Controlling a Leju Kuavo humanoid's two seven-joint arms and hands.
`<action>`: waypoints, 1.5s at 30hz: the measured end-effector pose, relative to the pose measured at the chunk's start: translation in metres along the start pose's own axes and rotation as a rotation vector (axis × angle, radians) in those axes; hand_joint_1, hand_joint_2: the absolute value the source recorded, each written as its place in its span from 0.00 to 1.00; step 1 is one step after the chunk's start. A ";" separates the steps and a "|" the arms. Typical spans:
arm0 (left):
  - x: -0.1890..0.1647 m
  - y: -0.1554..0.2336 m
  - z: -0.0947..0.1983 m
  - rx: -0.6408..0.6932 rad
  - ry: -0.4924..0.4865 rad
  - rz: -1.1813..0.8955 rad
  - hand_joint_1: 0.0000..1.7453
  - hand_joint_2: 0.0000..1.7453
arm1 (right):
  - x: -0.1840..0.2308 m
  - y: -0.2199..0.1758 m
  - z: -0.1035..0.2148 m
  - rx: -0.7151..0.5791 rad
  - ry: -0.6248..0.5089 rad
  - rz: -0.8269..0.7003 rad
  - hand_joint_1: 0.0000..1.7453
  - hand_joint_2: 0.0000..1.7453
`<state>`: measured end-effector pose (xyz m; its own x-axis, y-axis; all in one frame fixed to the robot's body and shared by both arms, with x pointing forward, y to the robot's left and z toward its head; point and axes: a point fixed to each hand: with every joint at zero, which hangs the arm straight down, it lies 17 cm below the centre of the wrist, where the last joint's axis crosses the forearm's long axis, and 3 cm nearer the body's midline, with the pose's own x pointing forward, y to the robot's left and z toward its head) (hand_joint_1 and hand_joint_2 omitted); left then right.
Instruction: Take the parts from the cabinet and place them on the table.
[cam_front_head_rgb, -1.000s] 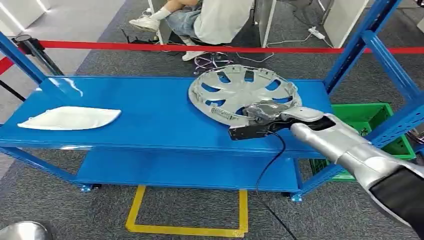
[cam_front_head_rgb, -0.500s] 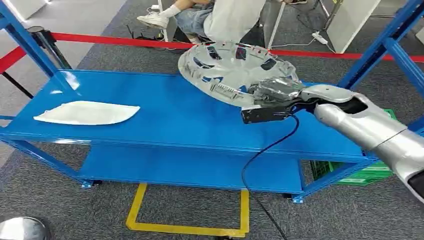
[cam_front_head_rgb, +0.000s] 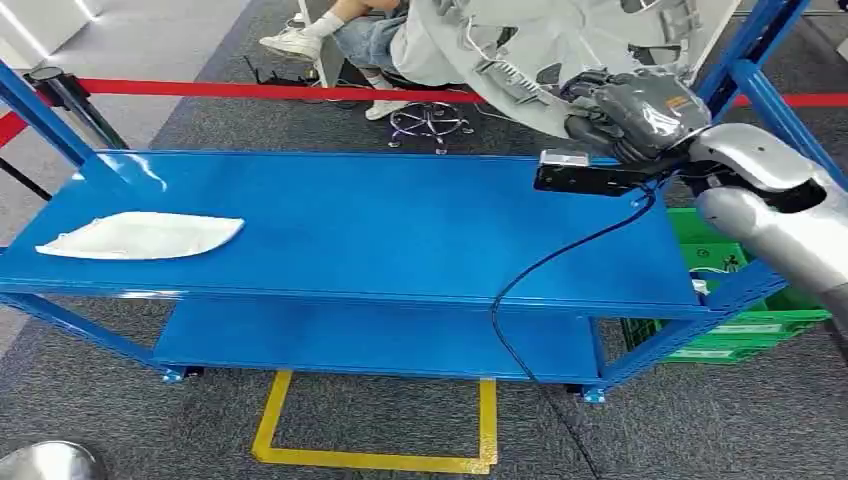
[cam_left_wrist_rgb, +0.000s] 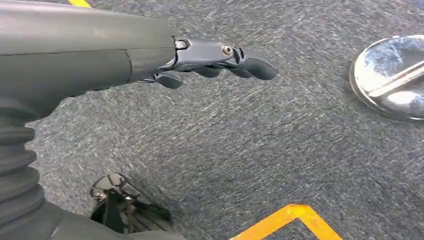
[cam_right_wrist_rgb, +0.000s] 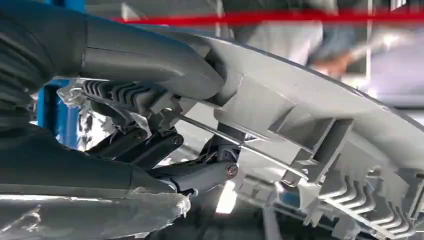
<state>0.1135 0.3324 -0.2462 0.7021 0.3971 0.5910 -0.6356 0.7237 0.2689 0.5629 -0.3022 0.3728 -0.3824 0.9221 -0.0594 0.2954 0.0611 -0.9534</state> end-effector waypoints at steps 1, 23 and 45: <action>-0.001 0.000 0.000 0.003 0.005 0.002 0.00 1.00 | 0.002 -0.001 0.003 -0.023 -0.003 -0.002 1.00 1.00; -0.002 -0.003 0.002 0.021 0.020 -0.004 0.00 1.00 | 0.011 -0.023 0.052 -0.280 0.008 -0.118 1.00 1.00; 0.004 -0.007 0.001 0.013 0.003 -0.006 0.00 1.00 | 0.035 -0.009 0.058 -0.257 -0.053 -0.168 1.00 1.00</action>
<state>0.1209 0.3281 -0.2445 0.7068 0.3944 0.5873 -0.6354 0.7188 0.2821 0.4958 -0.2926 0.3622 -0.4876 0.8702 0.0713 0.4334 0.3121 -0.8454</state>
